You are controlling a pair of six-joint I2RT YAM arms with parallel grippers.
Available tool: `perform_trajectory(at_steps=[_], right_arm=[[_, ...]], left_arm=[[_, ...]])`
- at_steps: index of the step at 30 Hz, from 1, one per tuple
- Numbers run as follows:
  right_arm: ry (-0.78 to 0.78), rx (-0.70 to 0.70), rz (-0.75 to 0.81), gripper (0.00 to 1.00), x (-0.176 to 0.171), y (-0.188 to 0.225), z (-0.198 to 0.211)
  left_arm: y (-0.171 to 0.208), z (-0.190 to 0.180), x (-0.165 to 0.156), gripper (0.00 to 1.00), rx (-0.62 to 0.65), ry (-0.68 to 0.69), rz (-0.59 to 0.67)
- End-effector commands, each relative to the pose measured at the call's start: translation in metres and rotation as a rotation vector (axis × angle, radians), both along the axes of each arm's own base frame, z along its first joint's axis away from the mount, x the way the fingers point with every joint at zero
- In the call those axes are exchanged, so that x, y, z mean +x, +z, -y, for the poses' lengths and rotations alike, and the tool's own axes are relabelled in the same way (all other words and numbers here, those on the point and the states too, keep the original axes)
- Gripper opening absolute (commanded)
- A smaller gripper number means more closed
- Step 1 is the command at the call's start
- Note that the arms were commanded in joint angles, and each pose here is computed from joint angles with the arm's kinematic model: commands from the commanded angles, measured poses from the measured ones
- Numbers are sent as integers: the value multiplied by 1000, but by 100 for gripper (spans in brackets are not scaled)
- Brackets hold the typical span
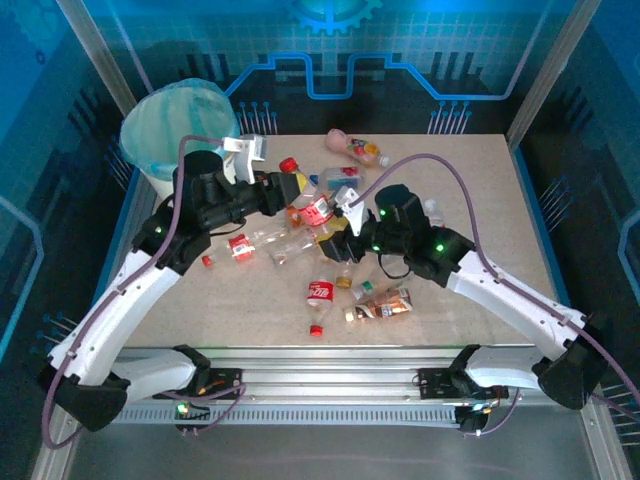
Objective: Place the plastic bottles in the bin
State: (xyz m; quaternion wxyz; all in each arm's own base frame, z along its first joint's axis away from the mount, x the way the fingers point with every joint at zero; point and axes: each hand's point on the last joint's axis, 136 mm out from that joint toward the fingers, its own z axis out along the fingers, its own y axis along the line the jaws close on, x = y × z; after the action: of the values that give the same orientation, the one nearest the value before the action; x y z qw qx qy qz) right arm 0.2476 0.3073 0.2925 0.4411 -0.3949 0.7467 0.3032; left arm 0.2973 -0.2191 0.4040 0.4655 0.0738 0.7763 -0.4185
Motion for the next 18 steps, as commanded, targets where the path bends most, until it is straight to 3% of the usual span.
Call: perform_trajectory(at_steps=[1, 4, 5, 6, 7, 9, 12, 18], right_arm=[[15, -8, 31, 50, -9, 6, -1], [23, -12, 34, 50, -12, 6, -3], [24, -14, 36, 50, -13, 6, -4], [27, -14, 39, 50, -14, 7, -4], [31, -17, 40, 50, -14, 7, -5], [40, -22, 44, 50, -16, 8, -6], [45, -36, 48, 50, -17, 9, -7], [56, -37, 55, 51, -22, 8, -7]], left_arm=[[-1, -9, -5, 20, 27, 24, 25], [-1, -13, -7, 25, 33, 38, 31], [0, -15, -7, 39, 36, 44, 34], [0, -16, -8, 62, 35, 49, 36], [0, -18, -8, 71, 36, 58, 36], [3, -19, -9, 71, 31, 64, 45], [7, -21, -11, 65, 24, 72, 58], [8, -20, -10, 36, 10, 69, 63]])
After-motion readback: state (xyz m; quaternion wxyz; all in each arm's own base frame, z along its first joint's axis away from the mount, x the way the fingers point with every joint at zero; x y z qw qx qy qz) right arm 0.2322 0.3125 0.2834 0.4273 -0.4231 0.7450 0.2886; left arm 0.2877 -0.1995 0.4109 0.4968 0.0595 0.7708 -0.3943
